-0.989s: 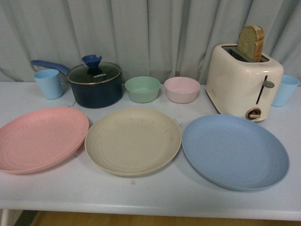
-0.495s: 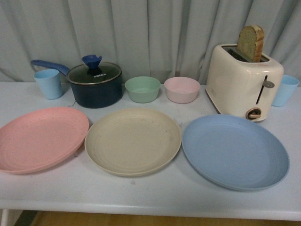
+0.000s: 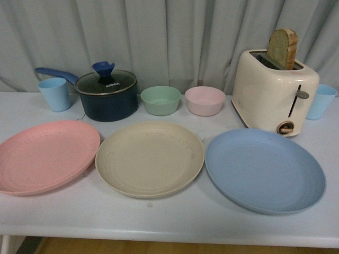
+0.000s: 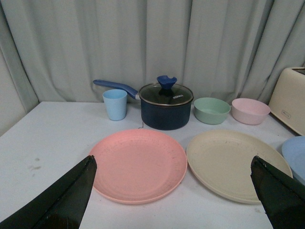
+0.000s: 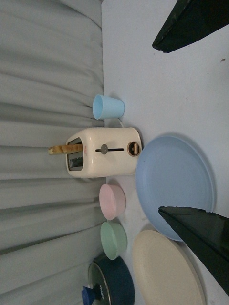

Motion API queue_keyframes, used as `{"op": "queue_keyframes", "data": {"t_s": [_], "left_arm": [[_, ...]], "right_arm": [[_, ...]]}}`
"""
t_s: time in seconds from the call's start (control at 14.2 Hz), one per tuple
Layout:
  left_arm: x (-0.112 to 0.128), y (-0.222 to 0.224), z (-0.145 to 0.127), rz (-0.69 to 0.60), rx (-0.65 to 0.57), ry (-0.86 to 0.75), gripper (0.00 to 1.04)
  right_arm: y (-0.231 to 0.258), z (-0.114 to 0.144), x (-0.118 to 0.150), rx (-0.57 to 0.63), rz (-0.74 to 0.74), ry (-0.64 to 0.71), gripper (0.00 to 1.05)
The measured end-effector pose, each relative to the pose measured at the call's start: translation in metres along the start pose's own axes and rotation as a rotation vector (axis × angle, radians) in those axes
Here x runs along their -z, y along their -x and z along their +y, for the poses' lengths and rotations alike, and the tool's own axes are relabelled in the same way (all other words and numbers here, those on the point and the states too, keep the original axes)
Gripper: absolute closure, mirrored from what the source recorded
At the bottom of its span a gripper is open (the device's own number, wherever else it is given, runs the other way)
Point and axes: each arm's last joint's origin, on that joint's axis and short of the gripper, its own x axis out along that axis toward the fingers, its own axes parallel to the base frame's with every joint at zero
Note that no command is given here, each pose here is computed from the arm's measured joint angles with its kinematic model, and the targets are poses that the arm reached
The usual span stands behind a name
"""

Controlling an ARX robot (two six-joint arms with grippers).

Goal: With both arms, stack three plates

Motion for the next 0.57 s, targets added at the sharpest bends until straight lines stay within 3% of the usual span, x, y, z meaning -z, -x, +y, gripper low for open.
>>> {"op": "queue_keyframes", "data": {"t_s": [0.57], "left_arm": [[0.0000, 0.0000, 0.0000, 0.000, 0.000, 0.000, 0.07]], "right_arm": [[0.0000, 0.0000, 0.0000, 0.000, 0.000, 0.000, 0.06]]}}
